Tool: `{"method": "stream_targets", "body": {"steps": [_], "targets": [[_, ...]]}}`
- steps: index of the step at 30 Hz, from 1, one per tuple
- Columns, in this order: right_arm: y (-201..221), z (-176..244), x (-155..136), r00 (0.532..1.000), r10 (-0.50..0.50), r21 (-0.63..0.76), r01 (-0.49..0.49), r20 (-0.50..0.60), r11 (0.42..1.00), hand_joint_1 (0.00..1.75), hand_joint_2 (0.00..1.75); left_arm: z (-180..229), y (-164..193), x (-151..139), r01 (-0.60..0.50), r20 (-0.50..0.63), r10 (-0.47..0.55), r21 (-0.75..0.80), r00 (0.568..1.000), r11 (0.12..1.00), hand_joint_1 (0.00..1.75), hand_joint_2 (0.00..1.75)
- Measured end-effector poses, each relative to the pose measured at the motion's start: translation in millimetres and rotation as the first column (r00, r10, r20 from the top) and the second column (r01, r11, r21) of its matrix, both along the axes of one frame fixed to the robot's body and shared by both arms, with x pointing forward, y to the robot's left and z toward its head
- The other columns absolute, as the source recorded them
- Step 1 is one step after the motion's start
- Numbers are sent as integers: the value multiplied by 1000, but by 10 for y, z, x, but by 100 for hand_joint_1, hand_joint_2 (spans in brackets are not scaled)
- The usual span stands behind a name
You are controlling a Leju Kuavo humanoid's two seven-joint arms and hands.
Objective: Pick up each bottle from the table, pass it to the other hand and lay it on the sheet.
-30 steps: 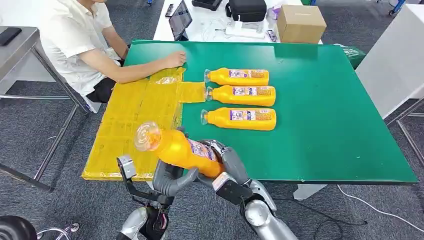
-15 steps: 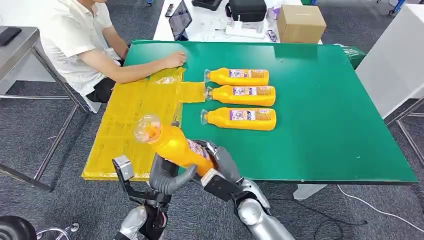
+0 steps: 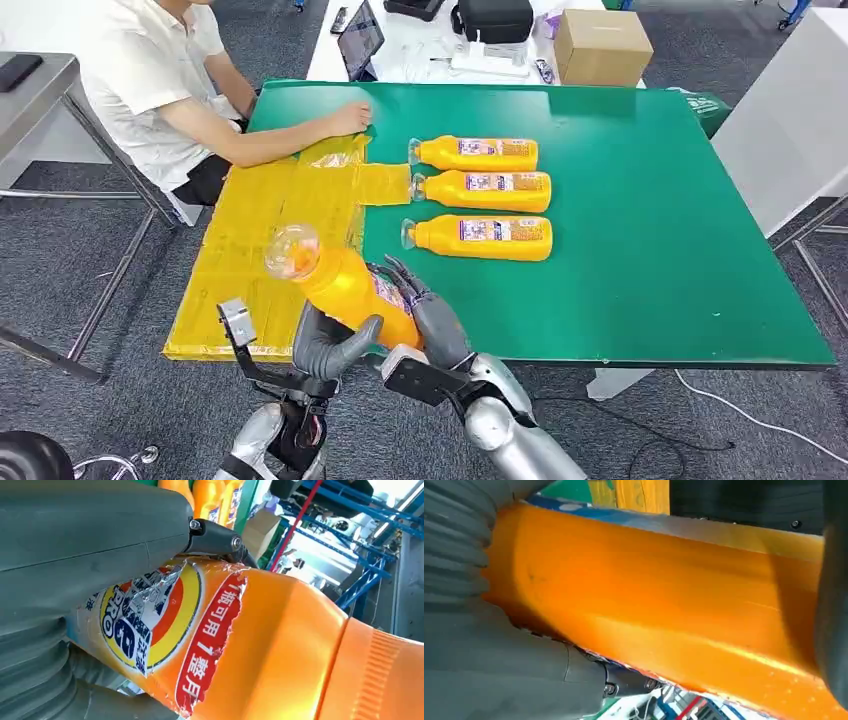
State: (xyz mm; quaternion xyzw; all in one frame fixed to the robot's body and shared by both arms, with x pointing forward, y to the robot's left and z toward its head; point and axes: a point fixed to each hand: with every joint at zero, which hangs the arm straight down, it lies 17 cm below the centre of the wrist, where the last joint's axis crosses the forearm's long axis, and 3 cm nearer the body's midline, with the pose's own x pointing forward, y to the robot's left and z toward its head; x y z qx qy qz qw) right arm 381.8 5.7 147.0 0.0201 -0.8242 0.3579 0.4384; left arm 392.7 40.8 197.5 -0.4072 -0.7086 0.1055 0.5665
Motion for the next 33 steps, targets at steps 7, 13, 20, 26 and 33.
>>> {"method": "stream_targets", "body": {"steps": [7,13,20,26,33], "targets": [[-11,-5,9,999,-19,-18,19,27,1000,0,175,-13,-41,-17,36,-6,-36,-12,999,999,175,175],[-19,0,14,999,-32,-26,33,43,999,0,0,-15,-39,-17,46,-10,-46,-24,999,999,175,175],[-61,125,-77,965,-120,-66,139,234,988,0,0,-117,158,102,-47,-53,48,9,997,999,175,175],[-95,393,-508,864,-187,-23,224,467,974,0,0,-389,970,400,-416,-20,440,287,898,863,175,175],[-461,1404,-759,673,-383,210,328,632,921,0,0,-328,1314,416,-562,146,562,444,814,698,175,175]]}}
